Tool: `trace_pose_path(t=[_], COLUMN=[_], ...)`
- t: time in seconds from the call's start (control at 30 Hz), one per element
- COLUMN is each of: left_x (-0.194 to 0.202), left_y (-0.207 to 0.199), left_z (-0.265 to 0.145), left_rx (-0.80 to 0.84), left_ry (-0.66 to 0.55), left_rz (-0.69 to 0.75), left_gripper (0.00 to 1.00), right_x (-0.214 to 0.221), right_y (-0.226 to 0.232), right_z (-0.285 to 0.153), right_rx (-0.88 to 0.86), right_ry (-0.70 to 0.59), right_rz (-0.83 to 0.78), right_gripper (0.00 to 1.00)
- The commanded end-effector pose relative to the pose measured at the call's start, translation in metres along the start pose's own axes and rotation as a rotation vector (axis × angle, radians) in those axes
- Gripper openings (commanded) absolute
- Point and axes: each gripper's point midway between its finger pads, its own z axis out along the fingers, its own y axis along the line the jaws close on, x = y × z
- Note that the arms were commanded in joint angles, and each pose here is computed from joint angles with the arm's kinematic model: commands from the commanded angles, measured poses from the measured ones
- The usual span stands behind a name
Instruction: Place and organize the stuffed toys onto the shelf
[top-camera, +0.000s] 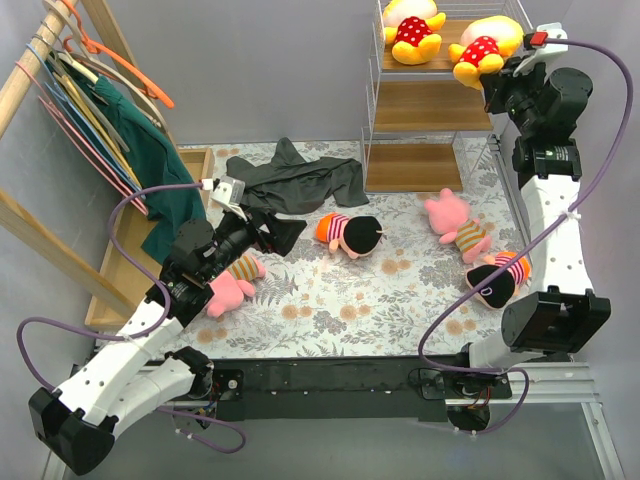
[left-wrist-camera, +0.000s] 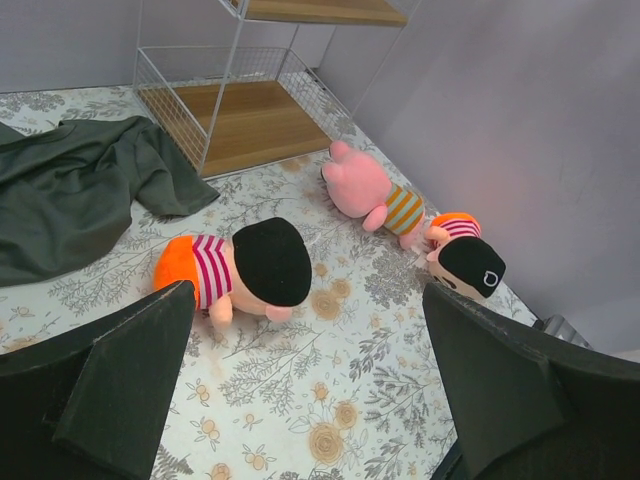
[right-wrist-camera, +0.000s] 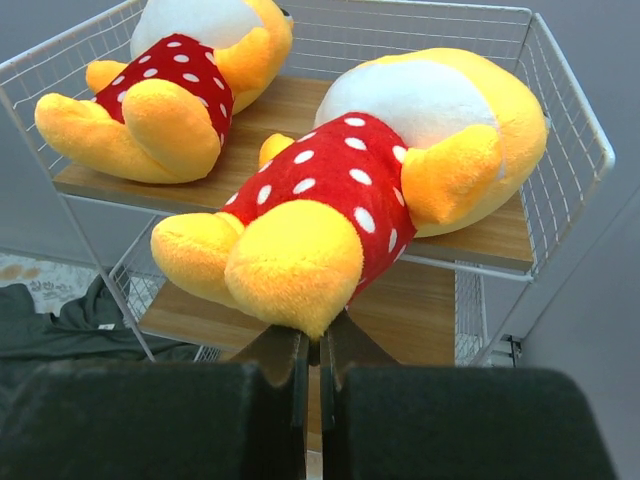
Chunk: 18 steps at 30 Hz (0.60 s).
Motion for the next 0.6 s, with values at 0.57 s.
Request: trace_pose_path(t=[0.57], left_x=[0.005], left_y=[-0.001], left_z=[0.000], left_rx=[0.014], left_ry=[0.006], left_rz=[0.003], left_gripper=[0.98], right_x=[-0.034], right_y=[-0.012], right_z=[0.054], right_rx=[-0.039], right_ry=[-0.143], right_rz=[0.031], right_gripper=[0.37])
